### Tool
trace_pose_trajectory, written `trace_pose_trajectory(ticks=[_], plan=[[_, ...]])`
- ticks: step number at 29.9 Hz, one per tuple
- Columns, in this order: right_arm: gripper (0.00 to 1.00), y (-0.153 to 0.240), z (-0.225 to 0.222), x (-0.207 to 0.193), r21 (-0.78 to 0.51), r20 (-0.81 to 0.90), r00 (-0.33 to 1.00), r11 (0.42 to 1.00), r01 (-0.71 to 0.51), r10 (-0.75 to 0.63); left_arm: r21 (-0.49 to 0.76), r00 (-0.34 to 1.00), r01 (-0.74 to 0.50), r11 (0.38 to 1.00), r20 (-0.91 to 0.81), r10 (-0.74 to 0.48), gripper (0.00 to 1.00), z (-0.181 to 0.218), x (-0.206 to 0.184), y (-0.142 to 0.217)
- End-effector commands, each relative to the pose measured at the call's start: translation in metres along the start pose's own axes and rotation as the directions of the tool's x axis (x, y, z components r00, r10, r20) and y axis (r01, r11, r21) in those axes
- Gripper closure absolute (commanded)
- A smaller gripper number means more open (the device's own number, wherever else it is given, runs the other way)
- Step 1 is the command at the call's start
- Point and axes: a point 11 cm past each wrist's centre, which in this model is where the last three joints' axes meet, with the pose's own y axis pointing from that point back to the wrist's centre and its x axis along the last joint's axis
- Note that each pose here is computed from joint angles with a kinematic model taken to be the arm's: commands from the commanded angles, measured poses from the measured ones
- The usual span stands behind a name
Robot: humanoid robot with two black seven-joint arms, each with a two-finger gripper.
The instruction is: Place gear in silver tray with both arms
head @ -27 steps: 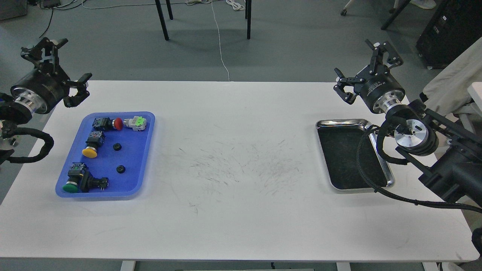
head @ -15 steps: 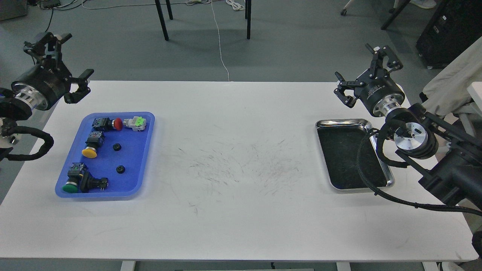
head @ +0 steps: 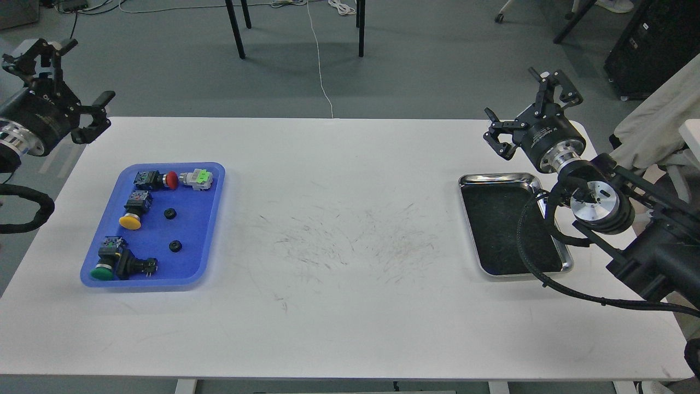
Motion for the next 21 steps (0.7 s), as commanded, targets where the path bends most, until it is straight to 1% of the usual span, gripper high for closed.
trace_pose_trajectory(ticks=[1,3,6,8,11,18,20,21], plan=[[0.01,0.001,0.001,0.001,-0.002,0.000,1.000,1.000,-0.001,0.001,-0.002,0.999,-0.041,0.999,0.019,0.041,0.01,-0.007,-0.003,-0.003],[0.01,0.001,0.002,0.000,-0.004,0.001,1.000,1.000,0.001,-0.001,0.011,0.998,-0.062,0.998,0.033,0.061,0.01,-0.010,-0.003,-0.005],[0.01,0.001,0.002,0.000,-0.004,0.001,1.000,1.000,0.001,-0.001,0.017,0.986,-0.153,0.988,0.063,0.152,0.01,-0.017,-0.002,-0.009],[0.01,0.001,0.003,-0.001,-0.005,0.003,1.000,1.000,0.002,-0.002,0.016,0.978,-0.187,0.982,0.097,0.184,0.01,-0.017,0.001,-0.009],[0.01,0.001,0.004,-0.002,-0.006,0.005,1.000,1.000,0.004,-0.004,0.013,0.978,-0.167,0.986,0.127,0.164,0.01,-0.016,-0.005,-0.011],[0.01,0.001,0.004,-0.001,-0.006,0.005,1.000,1.000,0.002,-0.002,0.026,0.985,-0.119,0.993,0.125,0.115,0.01,-0.022,-0.010,-0.009],[0.01,0.001,0.004,0.000,-0.005,0.005,1.000,1.000,0.002,-0.002,0.021,0.984,-0.135,0.991,0.119,0.131,0.01,-0.021,-0.008,-0.008],[0.01,0.001,0.004,-0.001,-0.006,0.005,1.000,1.000,0.003,-0.003,0.030,0.979,-0.163,0.986,0.128,0.158,0.01,-0.024,-0.003,-0.007]])
